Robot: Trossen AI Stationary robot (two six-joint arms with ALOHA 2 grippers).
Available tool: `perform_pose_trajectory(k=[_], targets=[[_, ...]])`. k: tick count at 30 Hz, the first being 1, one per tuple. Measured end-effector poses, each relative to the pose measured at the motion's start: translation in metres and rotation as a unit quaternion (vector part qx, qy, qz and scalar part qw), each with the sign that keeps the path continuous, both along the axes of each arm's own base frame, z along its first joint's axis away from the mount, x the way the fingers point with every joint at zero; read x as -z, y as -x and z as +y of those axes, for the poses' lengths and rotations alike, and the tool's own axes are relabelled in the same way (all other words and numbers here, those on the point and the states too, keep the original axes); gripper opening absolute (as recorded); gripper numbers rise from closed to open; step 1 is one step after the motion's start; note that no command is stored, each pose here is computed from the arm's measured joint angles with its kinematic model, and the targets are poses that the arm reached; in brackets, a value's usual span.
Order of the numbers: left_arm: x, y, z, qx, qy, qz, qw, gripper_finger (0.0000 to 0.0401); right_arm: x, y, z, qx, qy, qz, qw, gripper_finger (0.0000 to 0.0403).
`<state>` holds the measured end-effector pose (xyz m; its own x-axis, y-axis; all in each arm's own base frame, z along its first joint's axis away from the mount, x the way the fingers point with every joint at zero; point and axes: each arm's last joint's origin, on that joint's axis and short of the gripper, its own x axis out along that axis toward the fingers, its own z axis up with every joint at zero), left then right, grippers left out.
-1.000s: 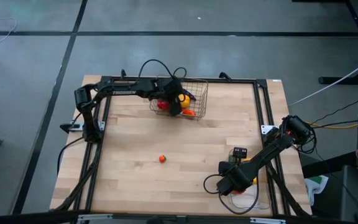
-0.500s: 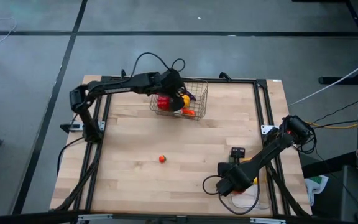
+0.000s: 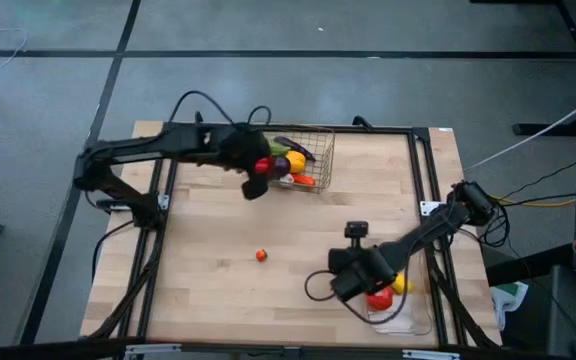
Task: Sort produce into baskets
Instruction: Put the orange tomato into the transparent bin
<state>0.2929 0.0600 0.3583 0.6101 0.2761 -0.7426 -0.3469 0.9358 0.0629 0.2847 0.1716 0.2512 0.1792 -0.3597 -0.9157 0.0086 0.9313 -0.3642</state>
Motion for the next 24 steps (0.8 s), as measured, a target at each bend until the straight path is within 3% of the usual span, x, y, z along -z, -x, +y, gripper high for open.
perform_pose_trajectory(k=[6,12,18,24], targets=[[-0.023,0.024,-0.032,0.021,0.011,-0.038,0.999,0.0363,-0.002,-0.032,-0.012,0.002,-0.03,-0.103,0.994,0.0392],[-0.039,0.046,-0.058,0.016,-0.02,-0.068,0.997,0.0363,-0.01,-0.063,-0.025,-0.029,-0.059,-0.193,0.979,0.0392],[-0.038,0.063,-0.083,-0.018,-0.045,-0.045,0.998,0.0363,-0.016,-0.094,-0.043,-0.032,-0.08,-0.285,0.955,0.0392],[-0.033,0.076,-0.109,-0.029,-0.06,-0.026,0.997,0.0363,0.0,-0.125,-0.054,-0.053,-0.15,-0.324,0.933,0.0392]])
